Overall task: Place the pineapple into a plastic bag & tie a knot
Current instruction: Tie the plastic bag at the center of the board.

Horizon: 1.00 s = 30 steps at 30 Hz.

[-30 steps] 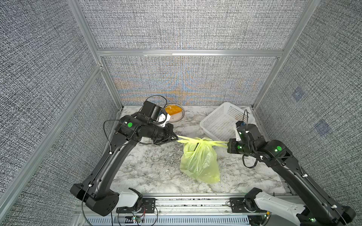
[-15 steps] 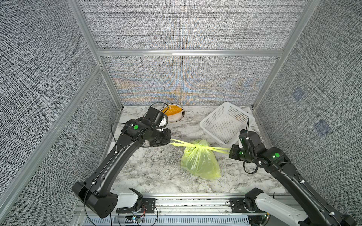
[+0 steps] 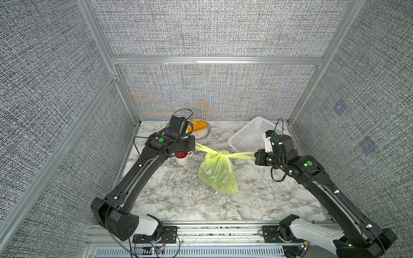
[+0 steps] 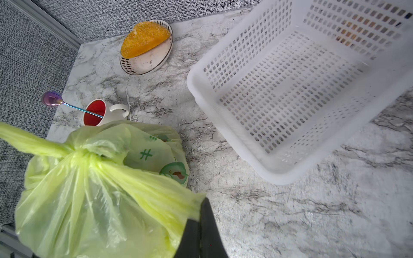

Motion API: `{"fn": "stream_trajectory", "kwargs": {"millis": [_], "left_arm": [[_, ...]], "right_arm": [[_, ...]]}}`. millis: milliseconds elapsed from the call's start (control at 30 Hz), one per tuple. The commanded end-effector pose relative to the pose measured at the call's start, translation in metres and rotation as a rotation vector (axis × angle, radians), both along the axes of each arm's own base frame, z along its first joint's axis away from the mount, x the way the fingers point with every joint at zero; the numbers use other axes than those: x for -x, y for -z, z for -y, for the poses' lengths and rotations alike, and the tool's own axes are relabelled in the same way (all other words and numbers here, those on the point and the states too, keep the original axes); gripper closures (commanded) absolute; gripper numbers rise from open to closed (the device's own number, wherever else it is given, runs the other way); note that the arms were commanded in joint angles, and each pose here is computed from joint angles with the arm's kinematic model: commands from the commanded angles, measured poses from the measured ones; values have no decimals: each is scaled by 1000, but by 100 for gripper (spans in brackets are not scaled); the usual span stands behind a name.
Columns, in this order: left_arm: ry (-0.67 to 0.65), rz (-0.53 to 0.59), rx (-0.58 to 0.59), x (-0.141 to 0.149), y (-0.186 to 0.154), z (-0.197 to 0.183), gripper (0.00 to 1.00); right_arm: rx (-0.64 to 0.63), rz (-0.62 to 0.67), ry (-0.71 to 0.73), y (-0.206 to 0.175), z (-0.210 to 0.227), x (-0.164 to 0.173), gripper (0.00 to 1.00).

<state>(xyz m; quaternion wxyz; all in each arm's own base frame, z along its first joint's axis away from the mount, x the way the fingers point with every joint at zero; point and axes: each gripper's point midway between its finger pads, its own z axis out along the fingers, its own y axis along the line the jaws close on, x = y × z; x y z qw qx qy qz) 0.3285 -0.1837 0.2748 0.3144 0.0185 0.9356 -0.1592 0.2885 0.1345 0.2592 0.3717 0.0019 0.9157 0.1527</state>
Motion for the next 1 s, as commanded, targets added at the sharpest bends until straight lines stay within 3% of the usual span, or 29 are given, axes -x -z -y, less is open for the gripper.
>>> {"fn": "stream_trajectory", "kwargs": {"millis": [0,167,400,467,667,833,967], "left_arm": [[-69,161,-25,-30,-14,-10,100],[-79,153,-23,-19,5,-17,100],[-23,-59,-75,22,101,-24,100],[-9,-82,-72,27,112,-23,91],[-42,-26,-50,23,93,-25,81],[-58,9,-51,24,80,-31,54],[-116,62,-49,27,66,-44,42]], "right_arm": [[-2,68,1,-5,-4,-17,100],[-23,40,-60,7,-14,-13,100],[-121,-142,-209,79,-44,14,100],[-142,-171,-231,88,-51,16,100],[-152,-162,-264,83,-60,8,100],[-157,-161,-277,81,-62,6,100],[-212,-143,-317,73,-72,8,100]]}}
